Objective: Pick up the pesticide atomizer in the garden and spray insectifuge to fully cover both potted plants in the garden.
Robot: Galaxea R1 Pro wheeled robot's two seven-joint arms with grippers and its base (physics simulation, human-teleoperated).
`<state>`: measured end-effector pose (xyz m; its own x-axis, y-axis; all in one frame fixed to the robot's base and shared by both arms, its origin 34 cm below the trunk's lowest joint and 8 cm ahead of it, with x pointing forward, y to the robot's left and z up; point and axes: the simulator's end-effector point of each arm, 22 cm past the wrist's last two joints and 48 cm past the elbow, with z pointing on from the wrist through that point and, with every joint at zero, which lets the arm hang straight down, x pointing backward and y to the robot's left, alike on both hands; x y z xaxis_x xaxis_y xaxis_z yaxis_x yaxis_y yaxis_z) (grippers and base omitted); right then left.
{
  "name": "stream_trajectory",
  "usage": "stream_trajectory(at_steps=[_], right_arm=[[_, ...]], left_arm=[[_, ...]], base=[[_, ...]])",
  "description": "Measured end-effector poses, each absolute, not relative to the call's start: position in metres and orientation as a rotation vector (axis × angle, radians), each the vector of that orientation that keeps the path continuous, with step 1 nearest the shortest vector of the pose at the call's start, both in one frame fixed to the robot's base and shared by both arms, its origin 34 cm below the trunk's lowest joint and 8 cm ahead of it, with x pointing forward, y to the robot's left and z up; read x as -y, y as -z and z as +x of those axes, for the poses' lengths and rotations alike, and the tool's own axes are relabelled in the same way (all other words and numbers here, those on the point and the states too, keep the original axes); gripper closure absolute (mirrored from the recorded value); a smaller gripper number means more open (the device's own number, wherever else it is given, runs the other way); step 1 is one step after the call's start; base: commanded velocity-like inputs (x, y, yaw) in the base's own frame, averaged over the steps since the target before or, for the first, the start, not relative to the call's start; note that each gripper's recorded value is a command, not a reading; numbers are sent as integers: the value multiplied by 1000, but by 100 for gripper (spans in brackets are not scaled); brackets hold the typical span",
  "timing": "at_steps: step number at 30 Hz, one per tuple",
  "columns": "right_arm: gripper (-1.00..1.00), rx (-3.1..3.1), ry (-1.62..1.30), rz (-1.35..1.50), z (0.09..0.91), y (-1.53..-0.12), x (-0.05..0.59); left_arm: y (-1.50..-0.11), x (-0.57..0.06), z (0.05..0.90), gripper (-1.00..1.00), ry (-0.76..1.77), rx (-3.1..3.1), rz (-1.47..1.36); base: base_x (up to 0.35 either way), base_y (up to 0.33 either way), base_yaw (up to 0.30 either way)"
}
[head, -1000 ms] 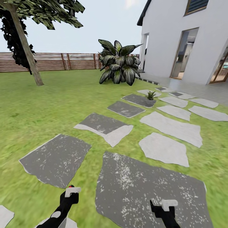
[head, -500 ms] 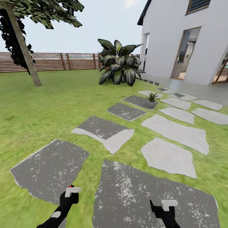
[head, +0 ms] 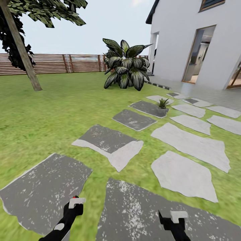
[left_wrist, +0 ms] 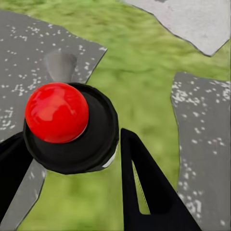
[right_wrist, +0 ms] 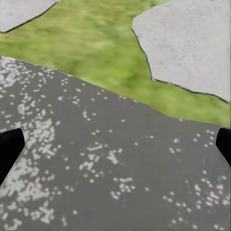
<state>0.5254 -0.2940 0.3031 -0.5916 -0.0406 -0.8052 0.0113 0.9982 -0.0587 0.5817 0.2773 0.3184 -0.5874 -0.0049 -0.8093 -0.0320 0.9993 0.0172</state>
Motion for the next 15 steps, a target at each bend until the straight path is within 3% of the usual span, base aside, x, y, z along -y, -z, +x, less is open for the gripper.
stream_trajectory(at_steps=[15], right_arm=[[-100,-2203,71,-20,525,-303,294]], left_arm=[[-318,-276,582,100,-35,-2199,-26]], base=[[338,0,0]])
